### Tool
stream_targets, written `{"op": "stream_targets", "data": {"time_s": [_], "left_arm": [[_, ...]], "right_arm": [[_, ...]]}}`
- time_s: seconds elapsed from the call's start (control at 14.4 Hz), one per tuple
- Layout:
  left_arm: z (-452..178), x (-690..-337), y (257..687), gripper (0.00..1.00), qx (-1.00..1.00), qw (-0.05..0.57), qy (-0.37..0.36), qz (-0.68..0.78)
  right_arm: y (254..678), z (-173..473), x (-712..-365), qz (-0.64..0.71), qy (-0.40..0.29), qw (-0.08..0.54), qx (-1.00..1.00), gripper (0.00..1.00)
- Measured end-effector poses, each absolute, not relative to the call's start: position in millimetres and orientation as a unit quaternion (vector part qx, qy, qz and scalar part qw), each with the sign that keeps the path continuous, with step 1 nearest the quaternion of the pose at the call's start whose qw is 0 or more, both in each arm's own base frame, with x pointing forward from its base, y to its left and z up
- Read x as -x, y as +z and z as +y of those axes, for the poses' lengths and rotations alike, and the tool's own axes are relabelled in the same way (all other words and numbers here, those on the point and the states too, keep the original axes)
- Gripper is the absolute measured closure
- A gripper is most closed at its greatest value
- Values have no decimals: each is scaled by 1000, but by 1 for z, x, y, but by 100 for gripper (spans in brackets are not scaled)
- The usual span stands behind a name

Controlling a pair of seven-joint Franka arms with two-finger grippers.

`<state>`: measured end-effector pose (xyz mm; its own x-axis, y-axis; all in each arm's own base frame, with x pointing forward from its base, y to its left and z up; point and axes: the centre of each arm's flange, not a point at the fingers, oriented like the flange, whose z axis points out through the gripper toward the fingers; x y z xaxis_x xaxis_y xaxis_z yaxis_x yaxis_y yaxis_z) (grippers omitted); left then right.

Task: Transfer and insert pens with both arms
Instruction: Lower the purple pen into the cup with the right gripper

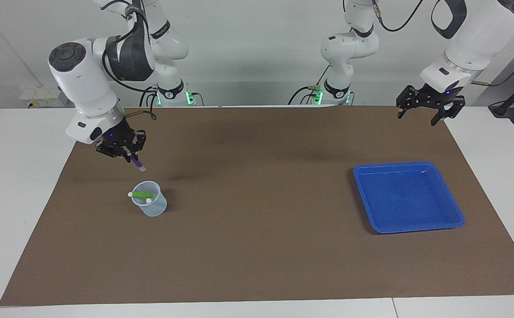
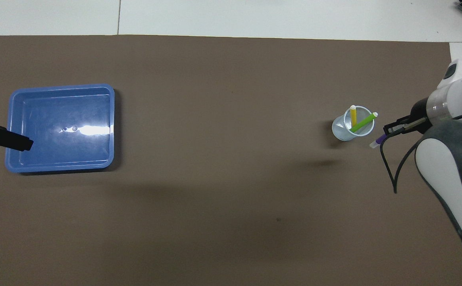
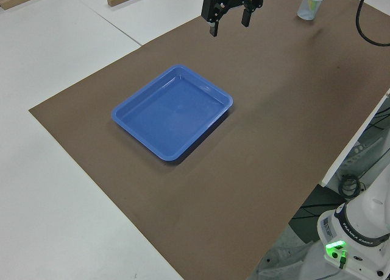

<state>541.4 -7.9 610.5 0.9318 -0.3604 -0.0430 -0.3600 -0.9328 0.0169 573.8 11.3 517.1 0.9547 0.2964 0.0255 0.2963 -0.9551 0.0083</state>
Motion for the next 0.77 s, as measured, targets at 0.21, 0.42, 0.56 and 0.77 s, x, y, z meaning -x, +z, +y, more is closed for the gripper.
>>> {"op": "stream_targets", "data": {"time_s": [0.21, 0.42, 0.56, 0.77], "left_arm": [[-5, -546, 615, 0, -983, 0, 0, -181], [6, -550, 619, 0, -985, -3, 20, -171], [9, -551, 619, 0, -988, -4, 23, -155], [9, -551, 619, 0, -997, -2, 24, -78]], "right_arm": [[526, 12, -580, 150, 45, 6, -988, 80], [514, 14, -592, 152, 63, 5, -986, 80], [501, 14, -599, 152, 63, 3, -986, 80], [484, 16, -605, 155, 58, -1, -986, 80]]}}
